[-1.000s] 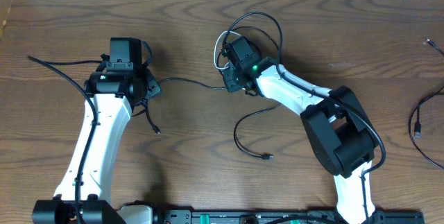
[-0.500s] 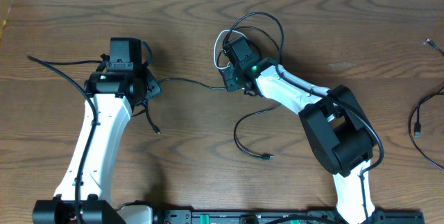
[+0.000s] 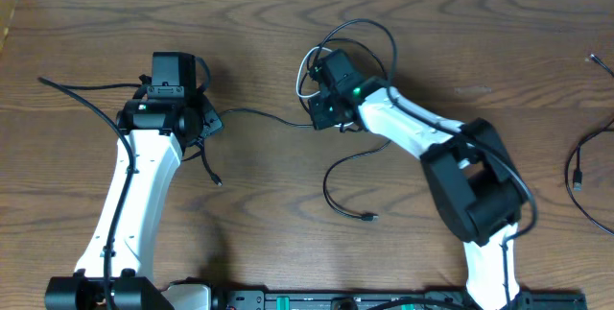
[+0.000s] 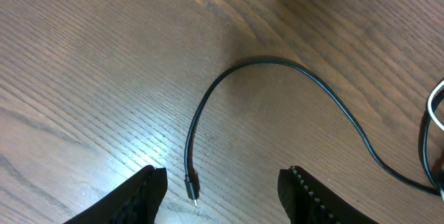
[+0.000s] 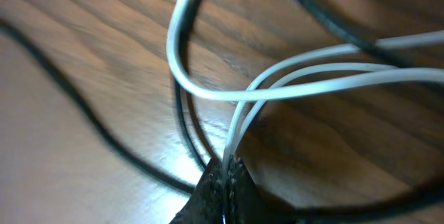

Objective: Untangle cables

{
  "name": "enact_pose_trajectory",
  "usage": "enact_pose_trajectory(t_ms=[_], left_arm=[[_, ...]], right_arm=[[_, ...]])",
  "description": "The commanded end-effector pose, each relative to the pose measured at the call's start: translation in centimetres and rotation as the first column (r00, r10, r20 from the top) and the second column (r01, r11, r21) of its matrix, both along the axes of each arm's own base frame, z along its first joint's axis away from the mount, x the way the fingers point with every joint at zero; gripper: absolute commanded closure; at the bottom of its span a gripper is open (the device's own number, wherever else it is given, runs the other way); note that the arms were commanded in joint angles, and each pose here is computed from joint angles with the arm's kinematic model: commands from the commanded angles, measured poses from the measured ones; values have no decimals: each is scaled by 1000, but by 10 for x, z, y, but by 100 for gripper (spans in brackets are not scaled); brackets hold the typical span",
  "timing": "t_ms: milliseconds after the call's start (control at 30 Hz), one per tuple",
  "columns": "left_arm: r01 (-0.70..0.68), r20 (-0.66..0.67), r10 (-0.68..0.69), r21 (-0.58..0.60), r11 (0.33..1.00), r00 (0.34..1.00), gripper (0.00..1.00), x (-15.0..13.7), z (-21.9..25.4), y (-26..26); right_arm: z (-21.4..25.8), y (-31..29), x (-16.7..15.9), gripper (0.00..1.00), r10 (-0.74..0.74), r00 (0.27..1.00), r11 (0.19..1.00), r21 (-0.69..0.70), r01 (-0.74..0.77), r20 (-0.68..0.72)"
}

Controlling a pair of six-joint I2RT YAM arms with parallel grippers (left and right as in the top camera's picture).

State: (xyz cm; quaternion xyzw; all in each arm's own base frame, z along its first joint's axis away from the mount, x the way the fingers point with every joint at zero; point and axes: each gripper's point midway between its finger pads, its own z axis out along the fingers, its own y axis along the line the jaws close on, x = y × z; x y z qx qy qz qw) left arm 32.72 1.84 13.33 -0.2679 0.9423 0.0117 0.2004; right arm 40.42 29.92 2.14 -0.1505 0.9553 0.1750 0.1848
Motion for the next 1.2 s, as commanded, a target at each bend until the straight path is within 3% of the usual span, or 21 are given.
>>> enact_pose_trajectory(t_ms=[0,167,500,667,800,867,933,1067,1167], left_arm=[[-15,33,15,-3,1000,999,43,6,10,1],[-15,33,15,-3,1000,999,43,6,10,1],[-15,33,15,-3,1000,999,43,6,10,1],[-15,33,15,-3,1000,999,43,6,10,1],[-15,34,15,-3,1000,999,43,6,10,1],[-15,36,15,-3,1000,999,43,6,11,1],[-15,36,15,-3,1000,999,43,6,11,1],[-15,36,15,-3,1000,999,43,6,11,1],[-15,33,15,-3,1000,999,43,6,10,1]], right_arm=[[73,9,2,99,24,998,985,167,-34,60],[159,0,2,99,23,982,956,283,-76,186],[276,-60,2,99,-128,898,943,331,-21,421],[318,-138,10,99,-325,774,941,266,208,543],[348,-217,3,99,-491,613,860,236,452,618],[359,-238,-3,99,-524,572,836,251,489,631],[359,-237,-5,99,-514,598,849,266,457,615],[329,-211,-6,98,-441,726,898,245,366,527],[293,-190,-3,92,-384,818,923,213,322,428]])
